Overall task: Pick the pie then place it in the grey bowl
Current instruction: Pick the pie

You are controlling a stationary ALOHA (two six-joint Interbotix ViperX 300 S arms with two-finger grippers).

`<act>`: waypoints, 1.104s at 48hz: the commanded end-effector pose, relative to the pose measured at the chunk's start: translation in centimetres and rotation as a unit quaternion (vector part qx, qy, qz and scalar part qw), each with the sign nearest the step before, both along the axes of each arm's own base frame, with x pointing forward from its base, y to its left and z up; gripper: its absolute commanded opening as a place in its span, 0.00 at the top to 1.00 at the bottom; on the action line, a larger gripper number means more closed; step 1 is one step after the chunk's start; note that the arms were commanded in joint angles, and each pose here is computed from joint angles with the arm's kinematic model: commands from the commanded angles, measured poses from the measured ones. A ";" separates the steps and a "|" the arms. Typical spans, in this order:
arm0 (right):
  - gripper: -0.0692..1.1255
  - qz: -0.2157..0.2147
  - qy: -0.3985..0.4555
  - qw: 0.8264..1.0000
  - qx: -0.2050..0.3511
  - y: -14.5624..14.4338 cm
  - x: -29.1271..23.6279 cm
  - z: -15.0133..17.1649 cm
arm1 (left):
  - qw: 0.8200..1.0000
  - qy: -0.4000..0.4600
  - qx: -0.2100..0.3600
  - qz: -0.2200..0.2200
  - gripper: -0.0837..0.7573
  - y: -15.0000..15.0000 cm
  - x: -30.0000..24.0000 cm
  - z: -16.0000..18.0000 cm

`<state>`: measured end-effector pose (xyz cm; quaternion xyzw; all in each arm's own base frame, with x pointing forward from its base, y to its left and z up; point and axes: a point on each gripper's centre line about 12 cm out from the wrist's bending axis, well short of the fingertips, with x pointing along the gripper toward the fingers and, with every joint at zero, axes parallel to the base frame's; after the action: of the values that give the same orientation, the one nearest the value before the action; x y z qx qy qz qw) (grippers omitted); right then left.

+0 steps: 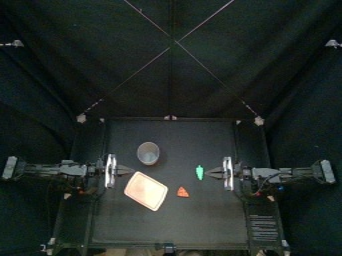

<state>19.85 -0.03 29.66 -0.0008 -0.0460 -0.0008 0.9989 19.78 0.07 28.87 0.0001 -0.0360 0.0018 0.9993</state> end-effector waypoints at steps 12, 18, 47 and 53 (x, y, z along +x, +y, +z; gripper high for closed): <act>0.93 -0.037 0.061 0.997 0.017 -1.8 4.8 -0.7 | 1.000 -0.003 -0.002 0.000 0.90 0.0 0.3 0.3; 0.87 -0.065 0.083 0.994 0.042 -3.2 6.6 -1.3 | 1.000 -0.002 -0.002 0.002 0.90 0.1 0.2 0.2; 0.05 -0.086 0.126 0.984 0.091 -4.0 11.4 -4.6 | 1.000 0.001 -0.001 0.003 0.90 0.1 0.2 -0.1; 0.05 -0.069 0.166 0.975 0.130 -2.3 12.9 -6.0 | 1.000 0.002 -0.001 0.006 0.90 0.3 0.2 -0.1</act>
<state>31.78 -3.33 23.17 0.1079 0.1163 -0.0870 0.9835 19.82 0.19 28.24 -0.0014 -0.0268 0.0050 0.9996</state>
